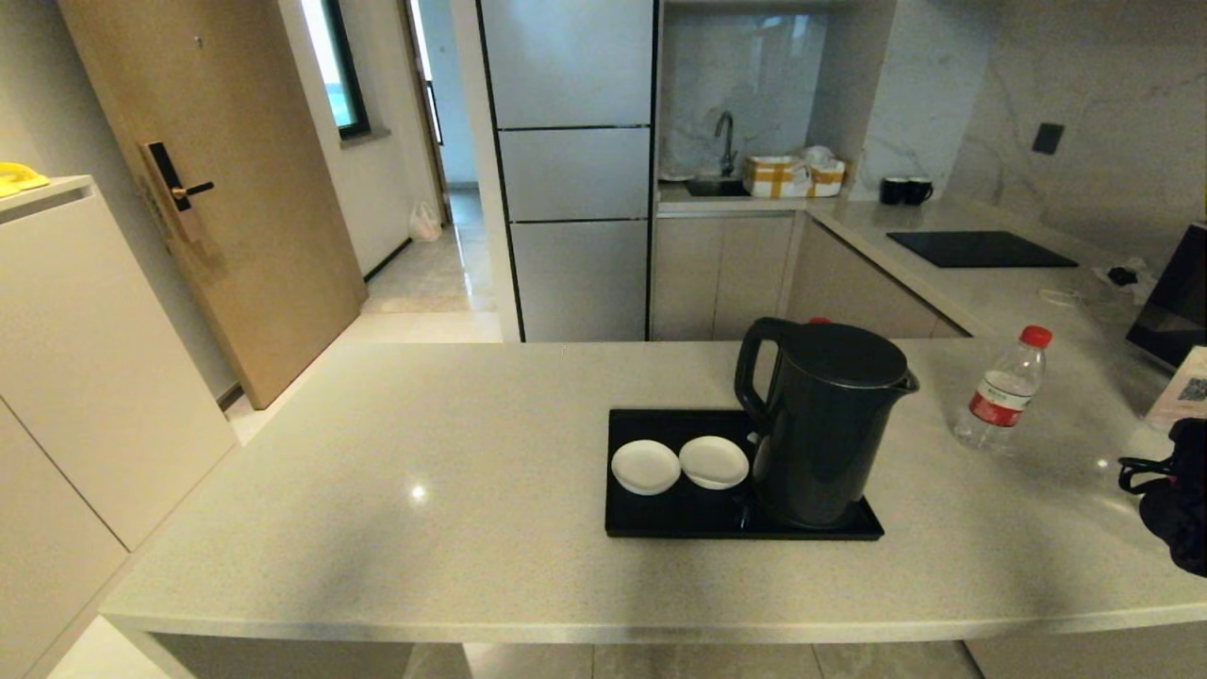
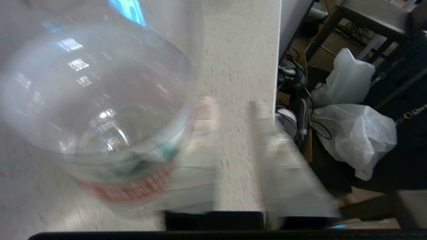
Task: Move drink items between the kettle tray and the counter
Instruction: Return the bottled water to its original position
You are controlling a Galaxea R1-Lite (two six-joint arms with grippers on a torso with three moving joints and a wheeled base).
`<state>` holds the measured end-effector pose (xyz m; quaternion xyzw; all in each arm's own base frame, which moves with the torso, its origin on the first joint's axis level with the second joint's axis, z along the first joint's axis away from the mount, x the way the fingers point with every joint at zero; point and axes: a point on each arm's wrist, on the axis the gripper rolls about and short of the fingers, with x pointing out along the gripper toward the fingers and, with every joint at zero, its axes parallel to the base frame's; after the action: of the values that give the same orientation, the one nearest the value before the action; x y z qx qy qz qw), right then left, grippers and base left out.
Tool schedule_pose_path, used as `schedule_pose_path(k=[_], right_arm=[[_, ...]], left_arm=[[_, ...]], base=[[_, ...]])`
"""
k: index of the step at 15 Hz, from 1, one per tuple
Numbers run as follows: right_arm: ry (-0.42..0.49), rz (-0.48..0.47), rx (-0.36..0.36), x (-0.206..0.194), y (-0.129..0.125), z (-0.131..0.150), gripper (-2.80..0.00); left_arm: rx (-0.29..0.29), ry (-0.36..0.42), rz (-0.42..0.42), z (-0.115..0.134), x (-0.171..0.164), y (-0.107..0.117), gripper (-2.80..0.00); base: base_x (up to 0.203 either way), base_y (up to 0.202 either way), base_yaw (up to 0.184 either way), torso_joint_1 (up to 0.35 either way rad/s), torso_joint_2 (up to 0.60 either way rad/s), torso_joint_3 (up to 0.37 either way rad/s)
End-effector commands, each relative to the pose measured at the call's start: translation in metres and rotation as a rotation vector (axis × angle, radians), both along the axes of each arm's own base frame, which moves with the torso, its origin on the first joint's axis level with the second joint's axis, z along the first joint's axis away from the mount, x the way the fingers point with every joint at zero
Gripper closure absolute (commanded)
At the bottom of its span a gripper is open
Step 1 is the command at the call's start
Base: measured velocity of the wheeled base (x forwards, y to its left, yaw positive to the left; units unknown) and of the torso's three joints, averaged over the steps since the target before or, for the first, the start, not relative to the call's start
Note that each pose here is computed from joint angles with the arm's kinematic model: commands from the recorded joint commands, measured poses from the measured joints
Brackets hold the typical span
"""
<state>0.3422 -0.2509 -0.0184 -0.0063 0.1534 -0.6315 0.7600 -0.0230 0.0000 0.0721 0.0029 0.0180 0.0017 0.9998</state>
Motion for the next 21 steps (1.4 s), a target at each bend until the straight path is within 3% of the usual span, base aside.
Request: schedule_pose_path(k=[1,14,18,21], right_arm=[[-0.008,-0.002,-0.005,-0.001,0.001,0.005,-2.80],[-0.025,0.014,-0.016,-0.004,0.007,0.005,-2.80],[-0.103,0.014,-0.032,-0.022,0.020,0.048,-2.80],[-0.132,0.157,0.048,-0.038,0.056,0.058,-2.80]], left_arm=[[0.000,0.001,0.000,0.000,0.000,0.000,0.00],[0.000,-0.001,0.000,0.000,0.000,0.000,0.00],[0.000,0.000,0.000,0.000,0.000,0.000,0.00],[0.000,0.000,0.000,0.000,0.000,0.000,0.00]], base=[[0.000,0.000,0.000,0.000,0.00,0.000],[0.000,0.000,0.000,0.000,0.00,0.000],[0.000,0.000,0.000,0.000,0.00,0.000],[0.000,0.000,0.000,0.000,0.00,0.000]])
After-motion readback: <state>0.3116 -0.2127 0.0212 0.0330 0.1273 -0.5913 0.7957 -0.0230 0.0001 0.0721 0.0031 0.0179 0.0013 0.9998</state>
